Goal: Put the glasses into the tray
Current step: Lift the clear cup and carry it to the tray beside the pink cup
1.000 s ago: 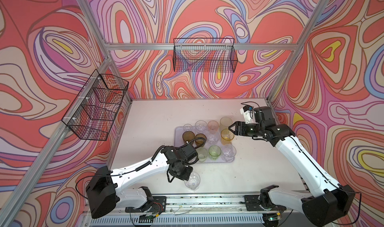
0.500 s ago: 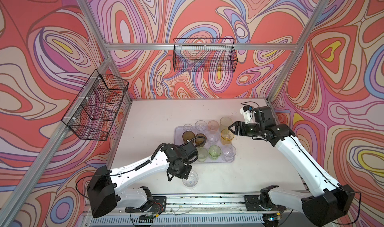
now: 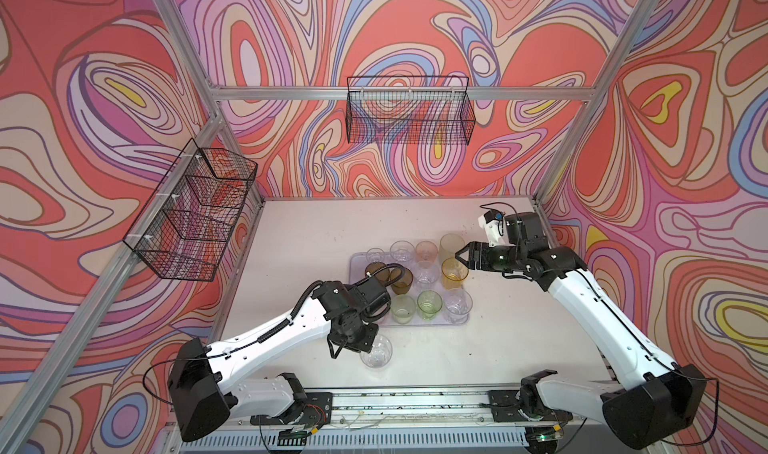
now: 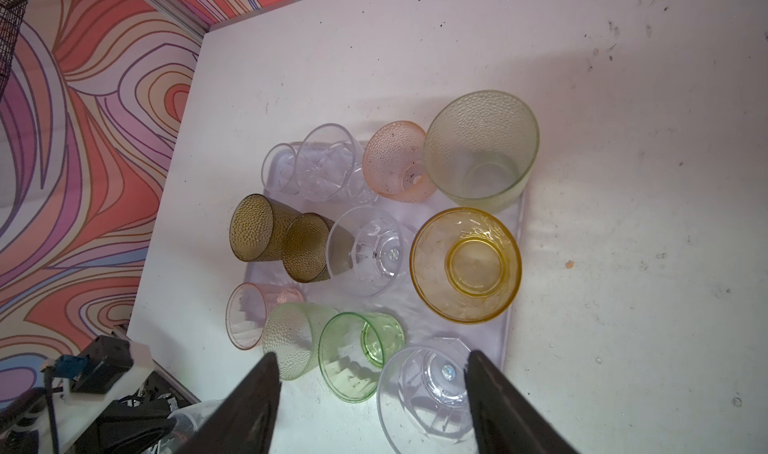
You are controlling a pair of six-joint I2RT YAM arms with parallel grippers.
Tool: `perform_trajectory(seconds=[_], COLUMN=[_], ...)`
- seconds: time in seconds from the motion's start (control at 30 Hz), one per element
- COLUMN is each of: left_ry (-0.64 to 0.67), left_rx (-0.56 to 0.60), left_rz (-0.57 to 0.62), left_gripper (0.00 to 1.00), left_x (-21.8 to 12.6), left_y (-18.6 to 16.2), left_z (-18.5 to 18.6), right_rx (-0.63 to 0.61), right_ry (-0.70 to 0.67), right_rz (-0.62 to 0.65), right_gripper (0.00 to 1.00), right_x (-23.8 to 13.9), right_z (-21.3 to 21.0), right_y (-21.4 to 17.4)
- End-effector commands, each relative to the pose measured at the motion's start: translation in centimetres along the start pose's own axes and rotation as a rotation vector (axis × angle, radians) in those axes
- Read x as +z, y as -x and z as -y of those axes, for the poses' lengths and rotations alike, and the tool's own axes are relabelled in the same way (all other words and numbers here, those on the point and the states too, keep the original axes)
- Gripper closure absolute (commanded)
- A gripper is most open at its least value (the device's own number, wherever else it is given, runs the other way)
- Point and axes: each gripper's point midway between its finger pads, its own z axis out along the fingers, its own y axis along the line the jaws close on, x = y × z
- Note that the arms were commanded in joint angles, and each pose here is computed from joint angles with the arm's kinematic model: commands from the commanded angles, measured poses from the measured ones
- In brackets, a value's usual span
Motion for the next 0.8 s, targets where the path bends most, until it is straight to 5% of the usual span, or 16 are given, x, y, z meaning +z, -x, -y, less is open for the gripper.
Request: perform_trajectory(seconds=[0.0,0.77], left_ry=[0.006,0.022], left_rx=[-0.032,-0.191], left_rz=[-0.006,-0.018], left_gripper=[1.0,1.0], left_x=[-1.7,-3.9], left_y=[-0.5,1.5], left_z=[-1.0,-6.0], right_rx=[0.0,-0.008], right_ry=[0.012,-0.01], right_rz=[0.005,0.013], right_gripper=[0.28,0.28], right_x=[0.1,-0.7], right_z=[-0.1,0.0], right_y=[0.3,0.1])
